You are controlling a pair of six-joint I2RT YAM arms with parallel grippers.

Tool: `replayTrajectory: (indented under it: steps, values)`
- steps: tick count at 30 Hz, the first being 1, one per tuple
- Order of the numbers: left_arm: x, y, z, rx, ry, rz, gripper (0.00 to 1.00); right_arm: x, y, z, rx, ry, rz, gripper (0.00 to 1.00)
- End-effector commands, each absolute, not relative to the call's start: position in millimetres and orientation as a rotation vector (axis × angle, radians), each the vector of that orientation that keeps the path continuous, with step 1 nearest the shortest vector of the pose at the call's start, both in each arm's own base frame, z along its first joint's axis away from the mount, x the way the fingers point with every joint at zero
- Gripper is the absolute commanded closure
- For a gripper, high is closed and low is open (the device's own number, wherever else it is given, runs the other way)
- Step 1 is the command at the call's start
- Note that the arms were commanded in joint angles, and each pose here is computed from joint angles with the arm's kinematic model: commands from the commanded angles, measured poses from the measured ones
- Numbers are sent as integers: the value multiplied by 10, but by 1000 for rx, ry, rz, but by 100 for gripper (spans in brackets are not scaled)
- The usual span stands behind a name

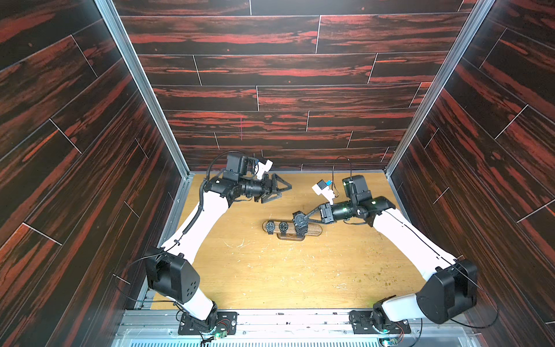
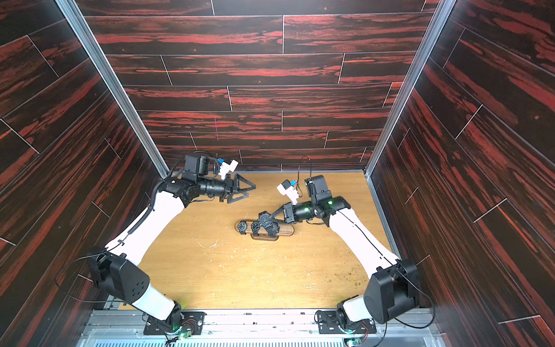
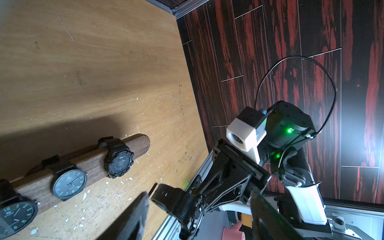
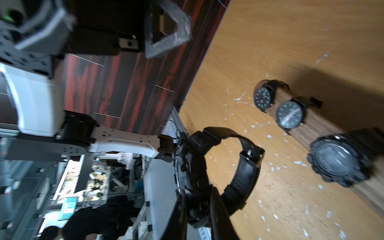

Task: Place watch on stand
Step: Place the watch at the center of the board.

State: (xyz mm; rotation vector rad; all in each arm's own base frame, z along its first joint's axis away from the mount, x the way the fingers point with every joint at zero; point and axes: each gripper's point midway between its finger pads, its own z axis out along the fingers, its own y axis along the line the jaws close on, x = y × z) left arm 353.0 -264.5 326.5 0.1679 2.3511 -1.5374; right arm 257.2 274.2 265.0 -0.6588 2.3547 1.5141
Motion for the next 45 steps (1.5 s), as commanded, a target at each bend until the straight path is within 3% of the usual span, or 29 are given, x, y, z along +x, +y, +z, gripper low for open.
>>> replayTrajectory:
  steps: [1,9,12,21,30,34,42,45]
  values:
    - [3526,-2545,3178,138,2393,-1482,22,2327,2603,2358,-690,2529,1346,100]
    - [3863,-2015,2989,-142,2415,-1405,23,1830,2685,1652,-930,2783,838,100]
    - [3945,-1898,2993,-177,2405,-1327,23,1803,2757,1386,-1045,2791,613,100]
    - [3923,-1807,2888,-222,2443,-1301,23,1694,3103,973,-1435,2664,276,100]
    - [3922,-1799,2833,-243,2457,-1299,23,1671,3170,658,-1512,2630,252,100]
    - [3921,-1799,2815,-252,2465,-1300,23,1672,3195,507,-1507,2632,265,90]
    - [3874,-1786,2766,-257,2479,-1291,23,1677,3216,326,-1496,2636,273,86]
    - [3855,-1781,2736,-259,2486,-1287,23,1693,3186,273,-1481,2645,248,79]
